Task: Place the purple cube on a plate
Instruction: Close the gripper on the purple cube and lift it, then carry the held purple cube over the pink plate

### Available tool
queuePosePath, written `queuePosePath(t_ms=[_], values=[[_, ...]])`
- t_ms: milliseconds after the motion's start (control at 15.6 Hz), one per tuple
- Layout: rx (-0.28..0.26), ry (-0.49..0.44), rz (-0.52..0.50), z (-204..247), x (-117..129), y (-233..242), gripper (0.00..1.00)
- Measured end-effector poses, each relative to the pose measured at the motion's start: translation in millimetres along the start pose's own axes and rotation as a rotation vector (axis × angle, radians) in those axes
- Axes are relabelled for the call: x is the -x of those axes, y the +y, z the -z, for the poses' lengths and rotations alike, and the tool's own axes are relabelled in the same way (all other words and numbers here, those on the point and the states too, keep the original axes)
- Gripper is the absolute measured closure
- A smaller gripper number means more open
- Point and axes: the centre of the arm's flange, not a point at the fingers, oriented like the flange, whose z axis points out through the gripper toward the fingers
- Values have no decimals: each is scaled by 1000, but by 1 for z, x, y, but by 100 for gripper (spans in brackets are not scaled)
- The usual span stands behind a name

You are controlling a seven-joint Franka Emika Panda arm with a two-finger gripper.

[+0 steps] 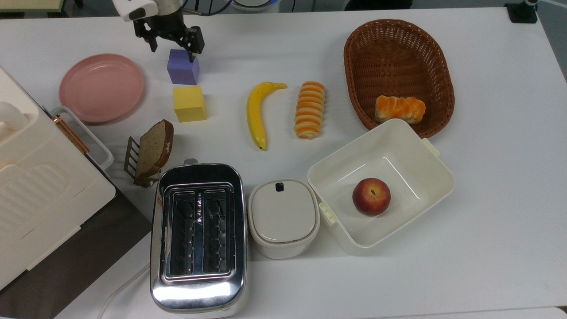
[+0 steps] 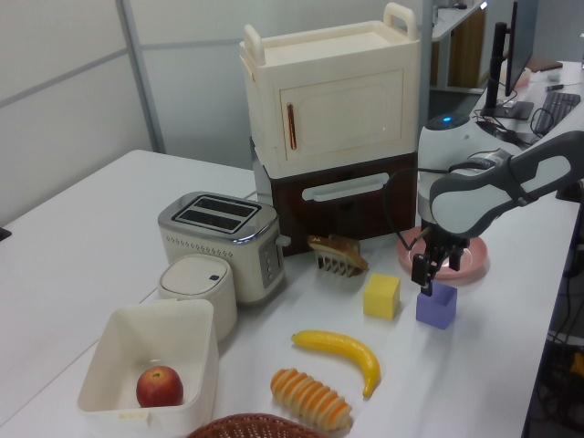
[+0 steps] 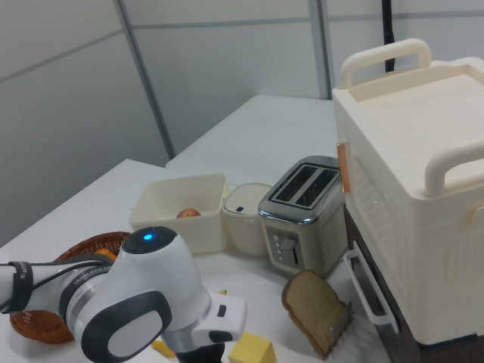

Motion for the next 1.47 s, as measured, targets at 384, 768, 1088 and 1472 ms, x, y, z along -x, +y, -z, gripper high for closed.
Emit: queuePosePath(t_ms=[384, 768, 1088, 1472], values=[[0, 1, 22, 0, 0, -10, 0], [0, -20, 82, -9, 0, -11, 0], [0, -36, 126, -19, -1, -13, 0], [1, -54, 148, -43, -5, -17, 2]])
